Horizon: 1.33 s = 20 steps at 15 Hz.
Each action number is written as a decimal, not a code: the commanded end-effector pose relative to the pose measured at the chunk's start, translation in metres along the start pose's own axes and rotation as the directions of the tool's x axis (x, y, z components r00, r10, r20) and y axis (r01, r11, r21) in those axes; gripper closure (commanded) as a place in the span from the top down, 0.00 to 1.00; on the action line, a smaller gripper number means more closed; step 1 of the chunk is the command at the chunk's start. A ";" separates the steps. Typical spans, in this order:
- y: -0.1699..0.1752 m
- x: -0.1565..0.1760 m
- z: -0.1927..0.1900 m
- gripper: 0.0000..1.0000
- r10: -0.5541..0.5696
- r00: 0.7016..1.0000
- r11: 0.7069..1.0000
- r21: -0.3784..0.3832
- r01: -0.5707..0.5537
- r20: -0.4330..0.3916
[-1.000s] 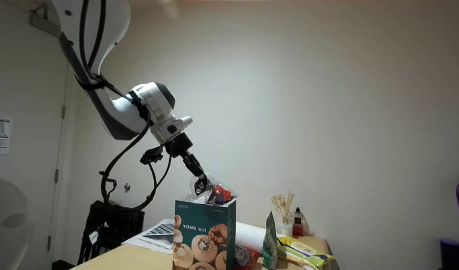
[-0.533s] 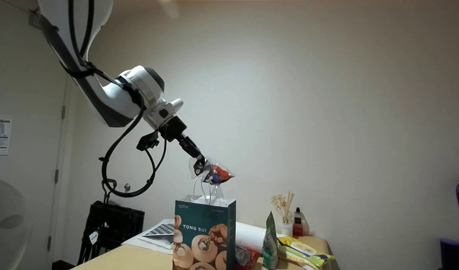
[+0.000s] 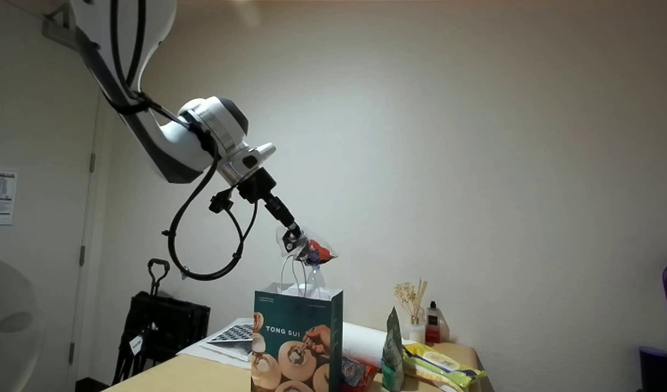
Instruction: Pick up the sachet from the table and put it in the bag.
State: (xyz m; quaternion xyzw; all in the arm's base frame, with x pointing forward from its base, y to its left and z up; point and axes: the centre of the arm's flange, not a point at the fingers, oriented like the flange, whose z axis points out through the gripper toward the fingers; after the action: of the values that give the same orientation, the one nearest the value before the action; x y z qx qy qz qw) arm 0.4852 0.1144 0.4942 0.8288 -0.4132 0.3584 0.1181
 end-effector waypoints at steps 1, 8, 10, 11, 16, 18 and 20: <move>-0.035 0.030 0.010 0.00 -0.110 0.993 0.994 0.002 0.110 0.050; -0.033 0.022 0.012 0.00 -0.100 0.994 0.995 0.002 0.100 0.048; -0.041 0.022 0.021 0.00 -0.134 0.989 0.991 0.014 0.133 0.060; -0.044 0.021 0.025 0.00 -0.149 0.987 0.989 0.026 0.147 0.065; -0.050 0.013 0.041 0.00 -0.198 0.974 0.980 0.043 0.194 0.113; -0.050 0.012 0.047 0.00 -0.209 0.969 0.978 0.033 0.206 0.135; -0.050 0.011 0.051 0.00 -0.216 0.964 0.976 0.029 0.214 0.155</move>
State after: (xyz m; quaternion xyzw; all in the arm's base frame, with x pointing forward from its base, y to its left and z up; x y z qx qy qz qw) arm 0.5452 0.1198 0.4689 0.8850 -0.3378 0.2961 0.1225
